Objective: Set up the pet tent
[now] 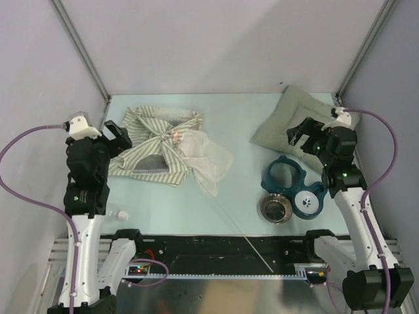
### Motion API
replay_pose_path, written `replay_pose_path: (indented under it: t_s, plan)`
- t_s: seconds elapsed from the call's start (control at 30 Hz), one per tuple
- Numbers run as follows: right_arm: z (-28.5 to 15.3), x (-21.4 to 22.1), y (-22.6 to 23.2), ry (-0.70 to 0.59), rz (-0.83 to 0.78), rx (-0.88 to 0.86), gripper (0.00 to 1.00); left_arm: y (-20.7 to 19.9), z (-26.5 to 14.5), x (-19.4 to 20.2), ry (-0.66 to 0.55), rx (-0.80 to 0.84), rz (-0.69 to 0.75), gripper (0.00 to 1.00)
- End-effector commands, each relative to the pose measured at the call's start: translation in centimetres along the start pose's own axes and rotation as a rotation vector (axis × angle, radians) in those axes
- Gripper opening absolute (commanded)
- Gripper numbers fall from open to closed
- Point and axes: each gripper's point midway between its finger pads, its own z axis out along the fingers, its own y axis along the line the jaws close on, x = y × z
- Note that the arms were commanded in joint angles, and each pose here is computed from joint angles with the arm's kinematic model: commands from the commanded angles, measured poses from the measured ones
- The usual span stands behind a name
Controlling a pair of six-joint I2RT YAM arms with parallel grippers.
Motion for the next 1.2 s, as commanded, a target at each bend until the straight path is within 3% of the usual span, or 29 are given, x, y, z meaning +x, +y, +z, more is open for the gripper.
replay_pose_path:
  t_s: [0.0, 0.17, 0.33, 0.6, 0.77, 0.97, 1.17]
  plan:
    - [-0.8, -0.4, 3.0, 0.011, -0.051, -0.088, 0.99, -0.9, -0.3, -0.3, -0.01, 0.047, -0.022, 1.0]
    - [-1.8, 3.4, 5.5, 0.177, -0.06, -0.216, 0.96, -3.6, -0.5, 2.2, 0.077, 0.221, 0.014, 1.0]
    - [-4.0, 8.4, 7.4, 0.343, -0.184, -0.31, 0.95, -5.2, -0.7, 4.0, 0.14, 0.323, 0.027, 1.0]
    - [-10.2, 17.7, 9.3, 0.605, -0.284, -0.455, 0.96, -6.0, -0.7, 7.2, 0.225, 0.365, 0.01, 1.0]
    - [-14.7, 22.6, 9.2, 0.776, -0.295, -0.502, 0.9, -5.5, -0.7, 8.6, 0.252, 0.337, -0.03, 1.0]
    - [-18.9, 27.2, 7.7, 0.96, -0.257, -0.376, 0.8, -5.4, -0.8, 9.4, 0.261, 0.325, -0.07, 1.0]
    - [-21.2, 31.2, 5.9, 1.052, -0.262, -0.298, 0.79, -5.4, -1.4, 10.7, 0.279, 0.322, -0.113, 1.0]
